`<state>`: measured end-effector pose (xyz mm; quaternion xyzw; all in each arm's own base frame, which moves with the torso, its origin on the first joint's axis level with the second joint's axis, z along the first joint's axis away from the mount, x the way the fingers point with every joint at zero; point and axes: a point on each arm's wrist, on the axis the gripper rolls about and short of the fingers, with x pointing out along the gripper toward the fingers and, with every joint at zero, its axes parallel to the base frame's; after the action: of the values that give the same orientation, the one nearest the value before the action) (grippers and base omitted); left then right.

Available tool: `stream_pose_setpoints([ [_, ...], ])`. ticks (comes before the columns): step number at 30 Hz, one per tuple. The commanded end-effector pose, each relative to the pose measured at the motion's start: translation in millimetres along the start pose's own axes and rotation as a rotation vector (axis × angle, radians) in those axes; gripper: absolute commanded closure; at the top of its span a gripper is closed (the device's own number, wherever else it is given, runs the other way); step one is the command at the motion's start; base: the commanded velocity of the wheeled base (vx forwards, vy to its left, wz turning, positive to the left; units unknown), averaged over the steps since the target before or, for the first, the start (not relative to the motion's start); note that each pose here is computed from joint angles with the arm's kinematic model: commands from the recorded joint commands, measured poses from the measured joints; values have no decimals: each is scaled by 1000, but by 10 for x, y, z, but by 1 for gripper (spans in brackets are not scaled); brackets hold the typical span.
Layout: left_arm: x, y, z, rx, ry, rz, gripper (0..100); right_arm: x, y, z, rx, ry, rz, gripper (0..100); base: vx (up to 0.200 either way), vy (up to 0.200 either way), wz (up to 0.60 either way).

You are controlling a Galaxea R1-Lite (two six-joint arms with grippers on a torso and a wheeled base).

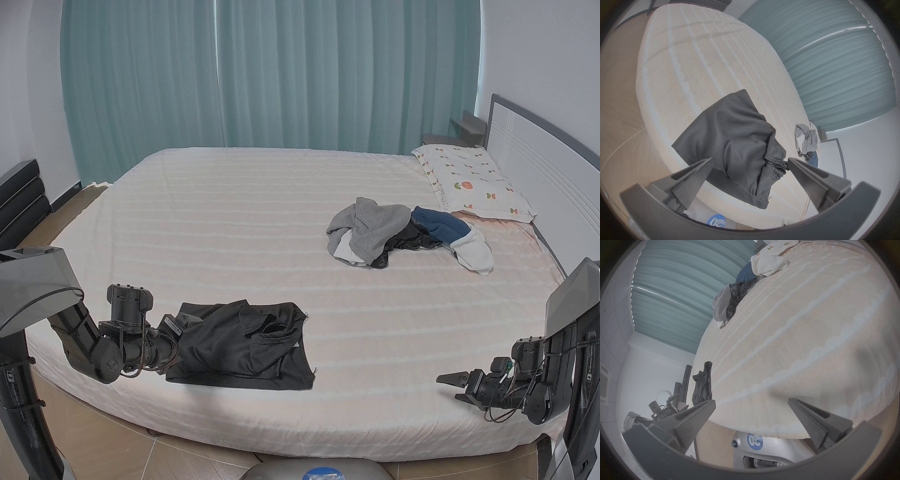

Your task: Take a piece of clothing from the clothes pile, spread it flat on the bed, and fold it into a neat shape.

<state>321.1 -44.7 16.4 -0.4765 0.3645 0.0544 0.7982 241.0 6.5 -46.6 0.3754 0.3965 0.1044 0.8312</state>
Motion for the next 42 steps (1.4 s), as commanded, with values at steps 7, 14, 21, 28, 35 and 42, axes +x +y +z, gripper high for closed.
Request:
stream_pose_setpoints([
  [7, 28, 58, -22, -2, -8, -4, 0, -2, 3, 9, -21, -10, 8, 0, 0, 29, 0],
  [14, 40, 76, -30, 4, -18, -25, 0, -5, 4, 1, -22, -6, 7, 0, 0, 200, 0],
  [21, 34, 84, -42, 8, -17, -25, 0, -5, 4, 1, -22, -6, 7, 0, 0, 200, 0],
  [28, 33, 86, -38, 6, -15, -26, 0, -1, 5, 7, -22, -9, 9, 0, 0, 200, 0],
  [35, 34, 82, -36, 5, -15, -28, 0, 44, 25, 85, -29, -43, 22, 0, 0, 200, 0],
  [42, 31, 79, -35, 3, -14, -30, 0, 147, 397, -3, -94, -93, 26, 0, 0, 200, 0],
])
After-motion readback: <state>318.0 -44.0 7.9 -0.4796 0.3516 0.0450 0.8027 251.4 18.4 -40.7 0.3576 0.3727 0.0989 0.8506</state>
